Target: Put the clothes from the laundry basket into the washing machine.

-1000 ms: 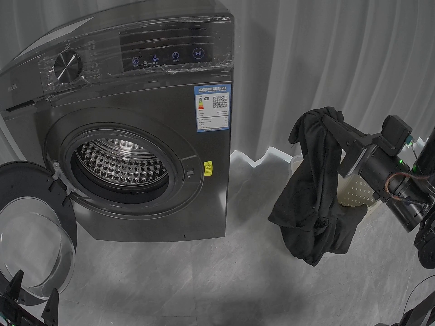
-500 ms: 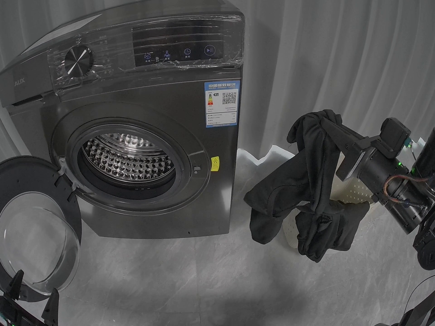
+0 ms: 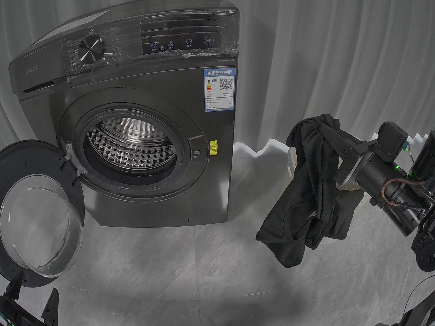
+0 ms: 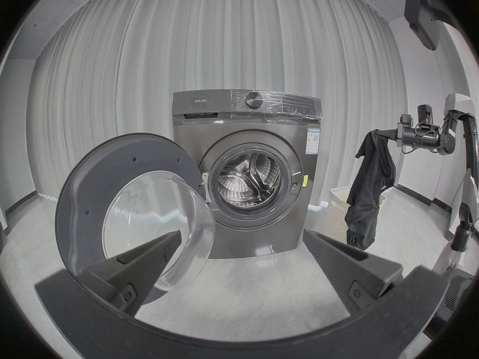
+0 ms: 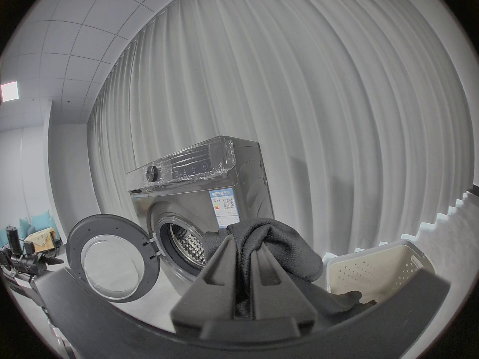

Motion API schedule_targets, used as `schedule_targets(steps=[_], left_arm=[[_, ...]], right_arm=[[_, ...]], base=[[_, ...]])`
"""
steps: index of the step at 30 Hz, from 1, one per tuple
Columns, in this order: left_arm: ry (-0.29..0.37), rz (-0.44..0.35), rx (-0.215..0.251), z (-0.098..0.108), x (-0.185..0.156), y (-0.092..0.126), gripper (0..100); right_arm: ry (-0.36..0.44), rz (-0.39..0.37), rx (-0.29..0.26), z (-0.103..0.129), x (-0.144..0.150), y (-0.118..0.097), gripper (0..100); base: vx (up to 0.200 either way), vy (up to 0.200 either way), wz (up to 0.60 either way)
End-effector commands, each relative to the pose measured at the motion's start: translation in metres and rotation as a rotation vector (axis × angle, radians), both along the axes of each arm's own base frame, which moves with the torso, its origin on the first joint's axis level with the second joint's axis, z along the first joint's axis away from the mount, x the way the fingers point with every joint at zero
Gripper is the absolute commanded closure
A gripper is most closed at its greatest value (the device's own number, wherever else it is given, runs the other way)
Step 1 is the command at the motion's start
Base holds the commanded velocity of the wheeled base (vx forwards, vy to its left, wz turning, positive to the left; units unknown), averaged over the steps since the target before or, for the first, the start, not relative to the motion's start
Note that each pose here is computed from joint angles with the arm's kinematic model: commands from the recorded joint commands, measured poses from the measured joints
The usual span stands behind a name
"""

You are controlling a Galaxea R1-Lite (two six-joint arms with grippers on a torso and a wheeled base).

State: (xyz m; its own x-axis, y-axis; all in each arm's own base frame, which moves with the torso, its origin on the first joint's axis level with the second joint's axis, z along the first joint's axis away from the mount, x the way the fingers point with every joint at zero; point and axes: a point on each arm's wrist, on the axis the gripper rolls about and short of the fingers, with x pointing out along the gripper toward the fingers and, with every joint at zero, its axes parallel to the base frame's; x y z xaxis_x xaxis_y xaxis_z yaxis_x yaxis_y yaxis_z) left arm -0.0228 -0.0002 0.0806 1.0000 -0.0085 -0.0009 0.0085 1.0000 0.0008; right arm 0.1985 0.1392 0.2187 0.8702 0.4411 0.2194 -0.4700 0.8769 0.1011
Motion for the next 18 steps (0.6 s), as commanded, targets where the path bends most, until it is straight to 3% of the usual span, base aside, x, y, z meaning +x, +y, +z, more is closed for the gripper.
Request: schedule_targets(steps=[1,18], left_arm=[[-0.001,0.001,-0.001,-0.0048,-0.0001,0.0000,0],[-0.001,0.001,-0.001,-0.0048,-0.0001,0.0000,0]], right_arm=[[0.006,-0.001,-0.004,-0.0019,0.0005,0.0004,100],[0.010,0.003,-0.007,-0.0031,0.0007,0.0011,100]], base=[[0.000,0.200,0.00],[0.000,0.200,0.00]])
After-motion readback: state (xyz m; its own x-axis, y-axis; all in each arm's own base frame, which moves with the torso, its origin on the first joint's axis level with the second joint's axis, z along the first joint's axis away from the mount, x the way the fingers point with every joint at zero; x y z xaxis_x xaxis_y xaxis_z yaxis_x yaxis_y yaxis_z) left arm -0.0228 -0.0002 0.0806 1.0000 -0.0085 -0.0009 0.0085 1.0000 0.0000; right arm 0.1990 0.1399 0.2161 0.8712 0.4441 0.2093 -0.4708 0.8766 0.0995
